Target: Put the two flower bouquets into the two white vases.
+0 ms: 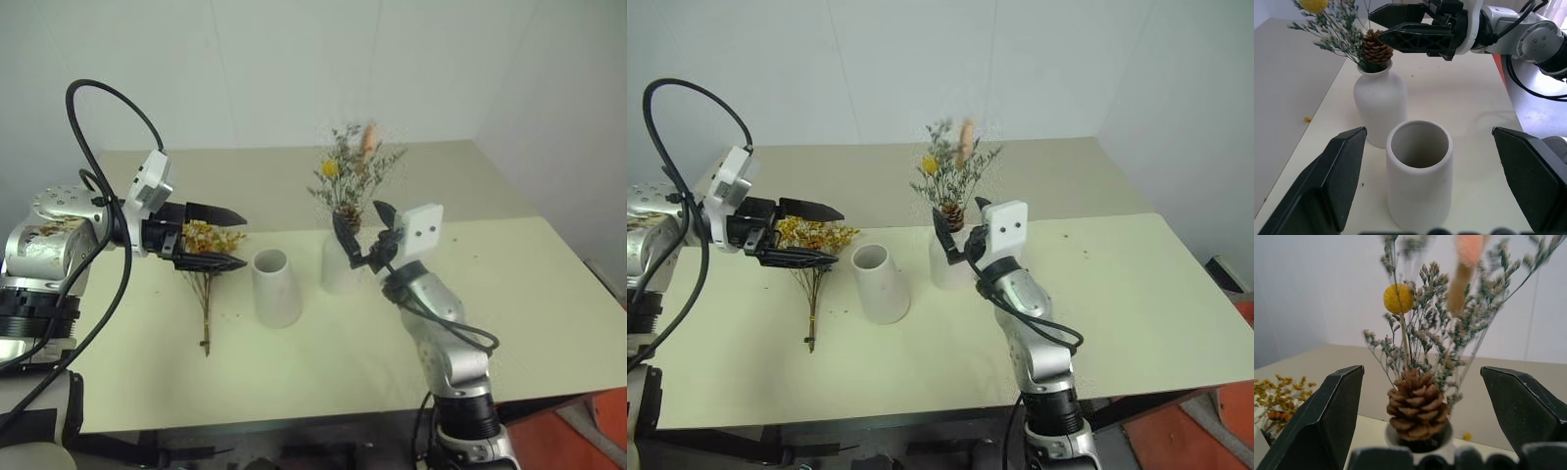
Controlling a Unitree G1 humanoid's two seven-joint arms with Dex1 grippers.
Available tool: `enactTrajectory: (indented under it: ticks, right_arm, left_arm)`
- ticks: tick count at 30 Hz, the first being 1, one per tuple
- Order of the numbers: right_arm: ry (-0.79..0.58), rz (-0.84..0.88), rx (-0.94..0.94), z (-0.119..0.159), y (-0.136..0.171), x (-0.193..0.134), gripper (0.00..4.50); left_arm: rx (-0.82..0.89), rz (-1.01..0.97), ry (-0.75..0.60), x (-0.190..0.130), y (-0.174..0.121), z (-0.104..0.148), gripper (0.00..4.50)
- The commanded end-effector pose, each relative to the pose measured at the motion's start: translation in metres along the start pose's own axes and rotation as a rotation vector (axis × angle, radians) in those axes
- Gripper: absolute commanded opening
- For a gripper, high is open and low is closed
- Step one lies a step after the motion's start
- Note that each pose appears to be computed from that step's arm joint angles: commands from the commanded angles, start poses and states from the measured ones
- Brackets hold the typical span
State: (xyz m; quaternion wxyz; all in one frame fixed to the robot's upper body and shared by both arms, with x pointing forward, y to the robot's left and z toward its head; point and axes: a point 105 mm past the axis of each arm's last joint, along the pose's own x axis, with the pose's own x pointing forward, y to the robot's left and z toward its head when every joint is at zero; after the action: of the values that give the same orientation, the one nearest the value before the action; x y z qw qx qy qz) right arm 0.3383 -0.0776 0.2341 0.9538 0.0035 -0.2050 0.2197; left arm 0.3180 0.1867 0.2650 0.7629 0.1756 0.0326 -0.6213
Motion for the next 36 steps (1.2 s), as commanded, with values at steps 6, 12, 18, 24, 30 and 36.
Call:
enactTrajectory:
  ticks: [6, 12, 18, 24, 30, 36]
  right_arm:
    - [-0.032, 0.065, -0.05, 0.049, -0.011, -0.04, 4.48]
    - [0.229, 0.429, -0.185, 0.06, 0.0, -0.074, 4.48]
    - [0.475, 0.707, -0.249, 0.057, 0.011, -0.089, 4.48]
    - [0.521, 0.856, -0.257, 0.065, 0.025, -0.084, 4.48]
    - [0.57, 0.858, -0.264, 0.066, 0.03, -0.067, 4.48]
    - [0.573, 0.849, -0.241, 0.07, 0.039, -0.058, 4.48]
  left_arm:
    - [-0.031, 0.345, -0.196, -0.03, 0.018, 0.033, 4.5]
    - [-0.087, 0.809, -0.186, -0.066, 0.027, 0.027, 4.5]
    - [-0.295, 1.127, -0.012, -0.089, 0.019, -0.009, 4.5]
    - [-0.549, 1.201, 0.179, -0.088, -0.02, -0.061, 4.5]
    - [-0.69, 1.244, 0.275, -0.08, -0.028, -0.099, 4.5]
    - [-0.747, 1.156, 0.264, -0.047, -0.017, -0.111, 4.5]
